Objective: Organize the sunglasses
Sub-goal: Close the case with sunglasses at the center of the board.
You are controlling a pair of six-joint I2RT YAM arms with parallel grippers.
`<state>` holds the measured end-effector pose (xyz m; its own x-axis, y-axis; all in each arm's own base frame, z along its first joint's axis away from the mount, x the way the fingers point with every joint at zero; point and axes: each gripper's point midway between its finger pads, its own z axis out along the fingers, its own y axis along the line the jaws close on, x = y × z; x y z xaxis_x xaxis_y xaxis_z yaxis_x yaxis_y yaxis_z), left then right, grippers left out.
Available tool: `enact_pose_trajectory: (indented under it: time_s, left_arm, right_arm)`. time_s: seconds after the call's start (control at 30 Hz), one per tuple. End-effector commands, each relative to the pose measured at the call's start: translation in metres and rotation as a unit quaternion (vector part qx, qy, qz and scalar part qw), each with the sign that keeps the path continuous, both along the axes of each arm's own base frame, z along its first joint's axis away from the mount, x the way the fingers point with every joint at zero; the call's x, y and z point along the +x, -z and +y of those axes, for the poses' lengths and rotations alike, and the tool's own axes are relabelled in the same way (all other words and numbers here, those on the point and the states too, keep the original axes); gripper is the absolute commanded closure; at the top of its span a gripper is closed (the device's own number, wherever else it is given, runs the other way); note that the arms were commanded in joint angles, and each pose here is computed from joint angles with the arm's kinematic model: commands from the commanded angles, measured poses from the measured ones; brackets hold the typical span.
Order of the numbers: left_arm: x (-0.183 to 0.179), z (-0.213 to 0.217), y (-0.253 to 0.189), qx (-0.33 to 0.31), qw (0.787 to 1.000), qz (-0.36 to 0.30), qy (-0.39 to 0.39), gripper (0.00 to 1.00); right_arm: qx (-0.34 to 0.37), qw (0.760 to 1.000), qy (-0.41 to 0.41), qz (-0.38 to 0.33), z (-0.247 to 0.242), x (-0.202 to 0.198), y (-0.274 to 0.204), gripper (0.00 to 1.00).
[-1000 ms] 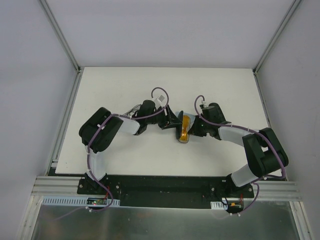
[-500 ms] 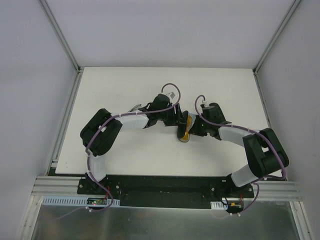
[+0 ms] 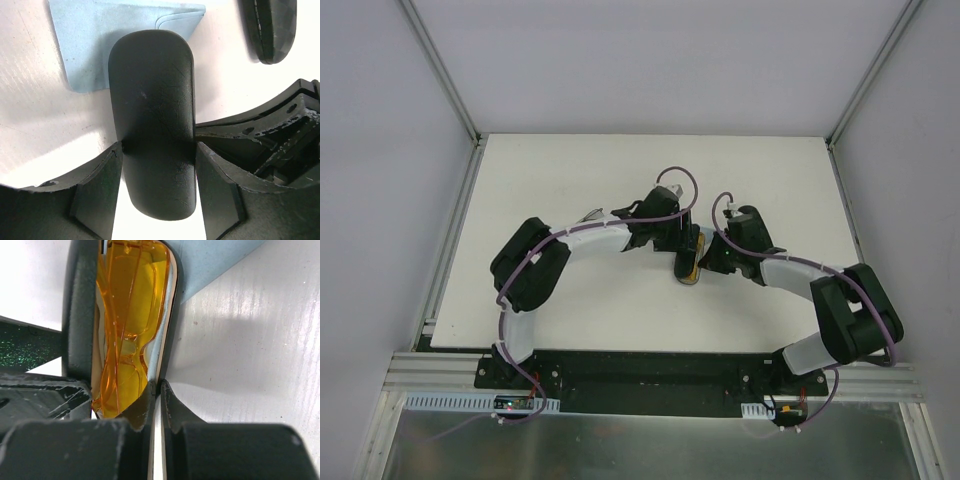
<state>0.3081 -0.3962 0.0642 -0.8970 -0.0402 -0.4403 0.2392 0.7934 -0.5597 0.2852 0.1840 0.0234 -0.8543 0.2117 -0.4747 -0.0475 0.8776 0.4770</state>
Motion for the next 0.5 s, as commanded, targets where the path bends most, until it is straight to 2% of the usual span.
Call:
enact_pose_trajectory:
  time_s: [0.0,0.47]
  left_arm:
    - [-0.0212,0.0368,0.0596,0.138,0.99,0.037,0.013,0.62]
    - [-0.0189,0.0421,0.0581,0.258,0.965,0.007,0.041,0.63]
  right_arm:
    - [0.053,0.997,-0.049,-0.034,0.0245,-0.0045,-0.0276,0.99]
    - [0.071,0.995,-0.054,-0.048,0.0282,-0.0048,-0.0344,0.97]
